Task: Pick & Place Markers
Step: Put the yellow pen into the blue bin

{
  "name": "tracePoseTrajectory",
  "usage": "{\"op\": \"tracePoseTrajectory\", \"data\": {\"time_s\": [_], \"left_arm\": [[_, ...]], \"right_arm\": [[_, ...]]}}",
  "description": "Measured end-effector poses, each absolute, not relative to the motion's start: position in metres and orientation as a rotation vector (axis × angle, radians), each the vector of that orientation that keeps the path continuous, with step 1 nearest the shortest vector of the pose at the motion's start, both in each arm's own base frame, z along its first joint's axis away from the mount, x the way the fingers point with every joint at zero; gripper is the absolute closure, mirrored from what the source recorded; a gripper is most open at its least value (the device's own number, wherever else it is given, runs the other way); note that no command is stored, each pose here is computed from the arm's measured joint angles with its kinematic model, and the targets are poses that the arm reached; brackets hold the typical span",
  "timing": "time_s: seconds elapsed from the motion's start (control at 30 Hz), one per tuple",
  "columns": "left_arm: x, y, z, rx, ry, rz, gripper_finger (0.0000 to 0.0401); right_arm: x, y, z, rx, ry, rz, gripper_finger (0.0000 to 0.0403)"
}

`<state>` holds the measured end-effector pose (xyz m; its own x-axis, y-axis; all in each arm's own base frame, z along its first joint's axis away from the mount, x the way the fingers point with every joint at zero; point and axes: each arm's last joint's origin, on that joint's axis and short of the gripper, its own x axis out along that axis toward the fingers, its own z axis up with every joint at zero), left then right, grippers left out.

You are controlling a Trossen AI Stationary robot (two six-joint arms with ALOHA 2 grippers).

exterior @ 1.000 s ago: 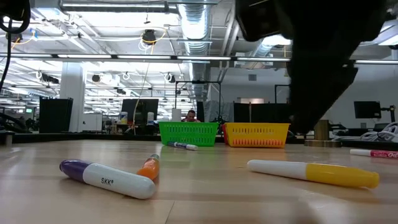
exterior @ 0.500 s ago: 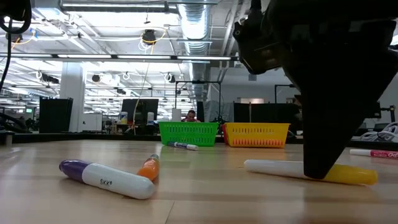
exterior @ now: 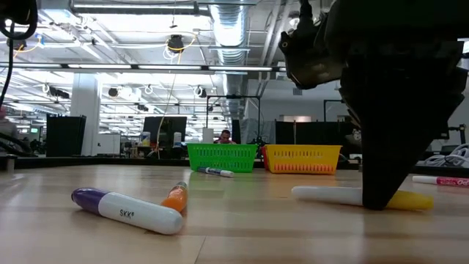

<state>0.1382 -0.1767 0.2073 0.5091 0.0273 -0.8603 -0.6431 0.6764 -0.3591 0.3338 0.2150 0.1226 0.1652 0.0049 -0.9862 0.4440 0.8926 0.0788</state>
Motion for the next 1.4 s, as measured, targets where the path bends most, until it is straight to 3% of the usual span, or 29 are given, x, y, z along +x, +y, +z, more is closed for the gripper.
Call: {"op": "tracePoseTrajectory", "data": {"time_s": [0.2, 0.87, 1.2, 1.4], "left_arm": [[0.138, -0.177, 0.208, -0.74, 0.962, 0.448, 0.0279], [0.155, -0.172, 0.211, -0.779, 0.842, 0.456, 0.0279], [0.177, -0.166, 0.219, -0.642, 0.784, 0.316, 0.0279], [0.179, -0.141, 0.243, -0.621, 0.686, 0.3, 0.0279]], "right_arm": [[0.335, 0.214, 0.124, 0.405, 1.377, -0.317, 0.0377], [0.379, 0.192, 0.159, 0.335, 1.272, -0.16, 0.0371], [0.414, 0.165, 0.202, 0.277, 1.134, -0.067, 0.0372], [0.433, 0.143, 0.237, 0.222, 1.046, -0.029, 0.0376]]}}
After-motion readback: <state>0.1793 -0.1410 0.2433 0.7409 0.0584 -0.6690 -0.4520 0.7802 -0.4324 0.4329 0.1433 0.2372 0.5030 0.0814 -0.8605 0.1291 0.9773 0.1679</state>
